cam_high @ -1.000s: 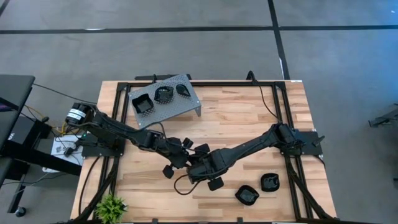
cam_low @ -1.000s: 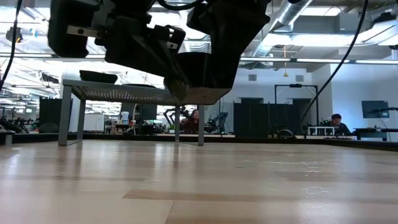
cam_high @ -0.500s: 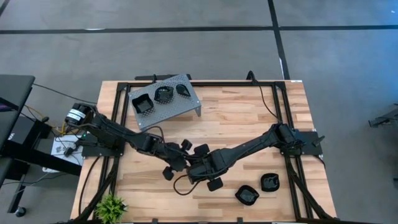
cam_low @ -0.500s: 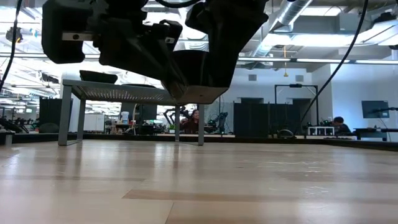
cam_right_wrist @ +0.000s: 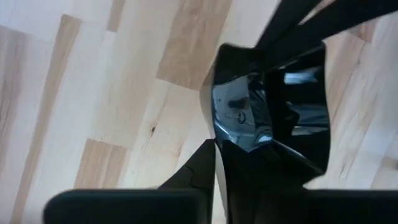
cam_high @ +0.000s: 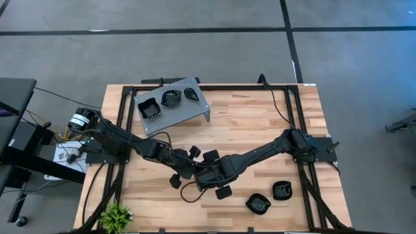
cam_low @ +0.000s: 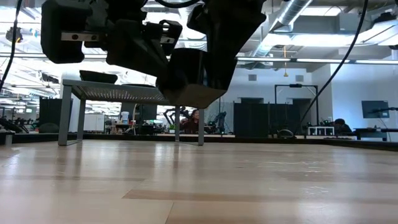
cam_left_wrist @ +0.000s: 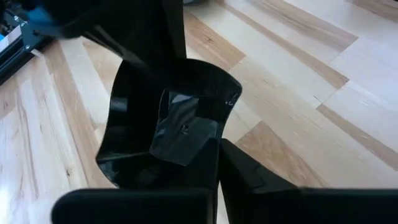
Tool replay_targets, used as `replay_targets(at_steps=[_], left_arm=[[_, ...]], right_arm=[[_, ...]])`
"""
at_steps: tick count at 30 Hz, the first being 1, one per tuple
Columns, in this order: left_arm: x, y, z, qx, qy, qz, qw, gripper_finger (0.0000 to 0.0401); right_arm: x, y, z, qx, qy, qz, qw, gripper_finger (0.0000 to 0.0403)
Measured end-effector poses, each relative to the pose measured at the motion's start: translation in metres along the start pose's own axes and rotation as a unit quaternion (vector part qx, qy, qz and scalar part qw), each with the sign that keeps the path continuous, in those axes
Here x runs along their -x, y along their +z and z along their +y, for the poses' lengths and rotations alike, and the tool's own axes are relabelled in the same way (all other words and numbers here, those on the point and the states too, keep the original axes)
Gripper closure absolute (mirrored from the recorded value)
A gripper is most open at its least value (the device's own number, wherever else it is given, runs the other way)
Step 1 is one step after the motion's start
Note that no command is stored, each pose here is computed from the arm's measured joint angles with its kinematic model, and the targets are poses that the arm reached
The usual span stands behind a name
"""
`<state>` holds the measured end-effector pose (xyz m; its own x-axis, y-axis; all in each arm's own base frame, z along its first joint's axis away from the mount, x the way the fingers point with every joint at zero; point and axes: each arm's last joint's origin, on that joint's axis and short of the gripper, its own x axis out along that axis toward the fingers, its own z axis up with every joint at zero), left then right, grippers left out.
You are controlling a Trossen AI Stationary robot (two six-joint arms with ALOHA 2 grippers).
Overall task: Pick & Place Mini shaped plates
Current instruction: Stack the black distorted square plate on top of the black distorted square plate on the shelf
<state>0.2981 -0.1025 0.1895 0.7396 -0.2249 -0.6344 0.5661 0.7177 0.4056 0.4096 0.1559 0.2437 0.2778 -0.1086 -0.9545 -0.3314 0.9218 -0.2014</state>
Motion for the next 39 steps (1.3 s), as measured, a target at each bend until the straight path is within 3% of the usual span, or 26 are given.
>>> replay_targets(at_steps=[14, 21, 25, 29, 34, 39], left_arm=[[0.000, -0.005, -0.003, 0.005, -0.013, 0.028, 0.999, 0.0391], [0.000, -0.005, -0.003, 0.005, -0.013, 0.028, 1.000, 0.0392], [0.001, -0.005, -0.002, 0.005, -0.001, 0.034, 0.999, 0.0391], [0.003, -0.008, 0.002, 0.024, 0.054, 0.067, 0.996, 0.0394], [0.022, 0.000, 0.012, 0.060, 0.126, 0.062, 0.988, 0.0389], [0.055, 0.012, 0.025, 0.112, 0.160, 0.004, 0.981, 0.0394]], right_arm=[[-0.002, 0.001, -0.010, -0.034, 0.004, -0.006, 0.999, 0.0283], [0.023, 0.003, -0.011, -0.043, 0.008, 0.000, 0.999, 0.0251], [0.054, -0.001, -0.018, -0.094, 0.007, 0.025, 0.995, 0.0255], [0.079, -0.009, -0.021, -0.142, 0.003, 0.044, 0.989, 0.0274], [0.115, -0.021, -0.003, -0.085, 0.045, 0.010, 0.995, 0.0299], [0.172, -0.046, 0.010, -0.107, -0.037, -0.074, 0.991, 0.0315]])
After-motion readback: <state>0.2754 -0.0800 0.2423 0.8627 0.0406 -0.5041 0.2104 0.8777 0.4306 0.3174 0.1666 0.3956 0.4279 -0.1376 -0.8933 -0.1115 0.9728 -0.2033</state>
